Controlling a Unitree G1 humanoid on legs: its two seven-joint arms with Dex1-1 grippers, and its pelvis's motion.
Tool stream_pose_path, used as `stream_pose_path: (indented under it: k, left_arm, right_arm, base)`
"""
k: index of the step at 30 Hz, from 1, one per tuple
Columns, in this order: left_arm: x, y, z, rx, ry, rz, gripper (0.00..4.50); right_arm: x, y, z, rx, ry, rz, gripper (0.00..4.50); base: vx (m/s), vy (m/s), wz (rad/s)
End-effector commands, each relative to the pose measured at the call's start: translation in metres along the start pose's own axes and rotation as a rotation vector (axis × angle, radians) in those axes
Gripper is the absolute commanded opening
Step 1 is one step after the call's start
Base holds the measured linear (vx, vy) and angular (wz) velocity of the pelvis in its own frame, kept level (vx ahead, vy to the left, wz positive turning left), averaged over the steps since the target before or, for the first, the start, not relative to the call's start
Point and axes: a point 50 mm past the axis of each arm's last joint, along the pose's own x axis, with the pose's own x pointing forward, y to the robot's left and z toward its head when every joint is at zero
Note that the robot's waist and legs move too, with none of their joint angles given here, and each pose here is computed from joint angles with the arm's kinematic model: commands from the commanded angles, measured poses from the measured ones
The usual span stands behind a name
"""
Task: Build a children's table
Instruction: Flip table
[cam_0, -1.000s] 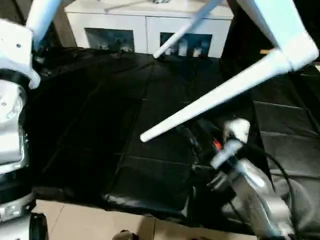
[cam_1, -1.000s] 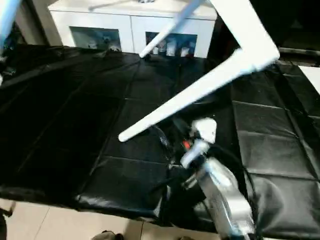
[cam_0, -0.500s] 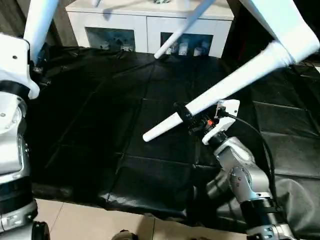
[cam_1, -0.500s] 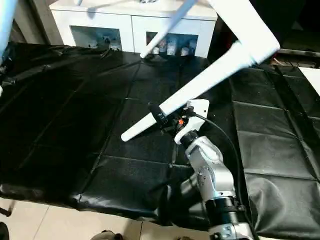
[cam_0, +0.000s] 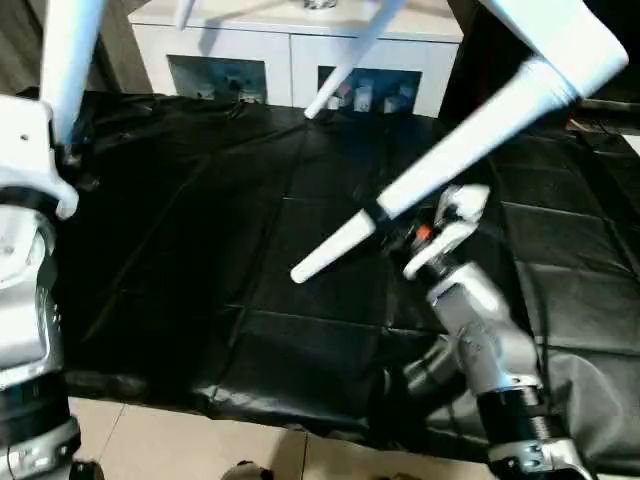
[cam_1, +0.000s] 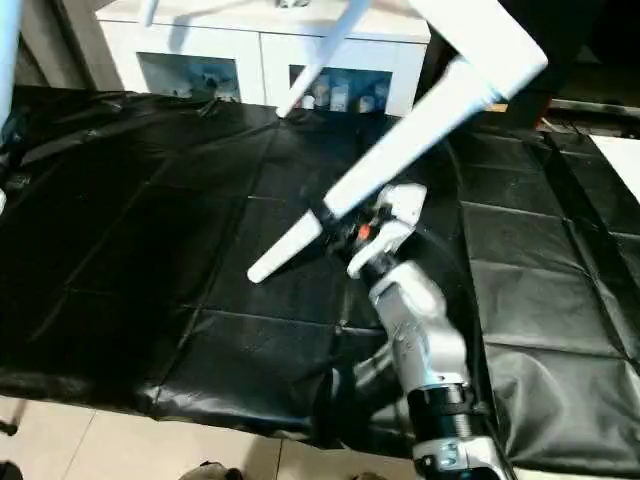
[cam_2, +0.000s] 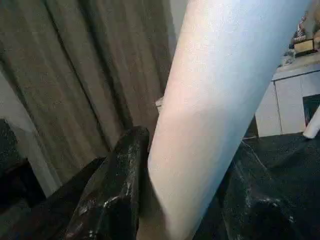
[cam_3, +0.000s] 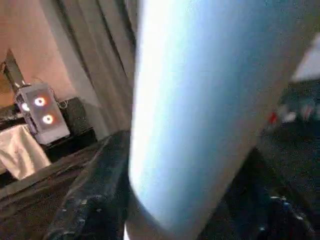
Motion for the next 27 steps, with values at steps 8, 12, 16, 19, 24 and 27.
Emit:
stream_pose_path:
  k: [8,12,16,19,24,27]
  left_arm:
    - [-0.024,0.014,-0.033,-0.128,0.021,0.099,1.76]
    - [-0.037,0.006,-0.055,-0.144,0.069,0.064,1.66]
    - [-0.044,-0.005,-0.072,-0.149,0.131,0.012,1.55]
    - [-0.049,-0.016,-0.082,-0.156,0.165,-0.032,1.52]
    - [-0.049,-0.032,-0.096,-0.157,0.208,-0.088,1.49]
    - [-0.045,-0.032,-0.101,-0.133,0.217,-0.093,1.49]
  right_arm:
    - [-0.006,0.015,0.041,-0.381,-0.07,0.059,1.86]
    - [-0.022,0.019,0.047,-0.446,-0.073,0.045,1.85]
    - [-0.036,0.024,0.045,-0.483,-0.075,-0.001,1.82]
    - [-0.045,0.025,0.037,-0.51,-0.053,-0.041,1.81]
    - [-0.063,0.007,0.009,-0.625,0.082,-0.194,1.81]
    - [-0.066,0.005,0.0,-0.603,0.117,-0.193,1.81]
  base:
    - [0.0,0.0,0.0]
    - [0.0,0.0,0.0]
    - [0.0,0.0,0.0]
    - [0.0,0.0,0.0]
    - [0.0,0.0,0.0]
    - [0.0,0.0,0.0]
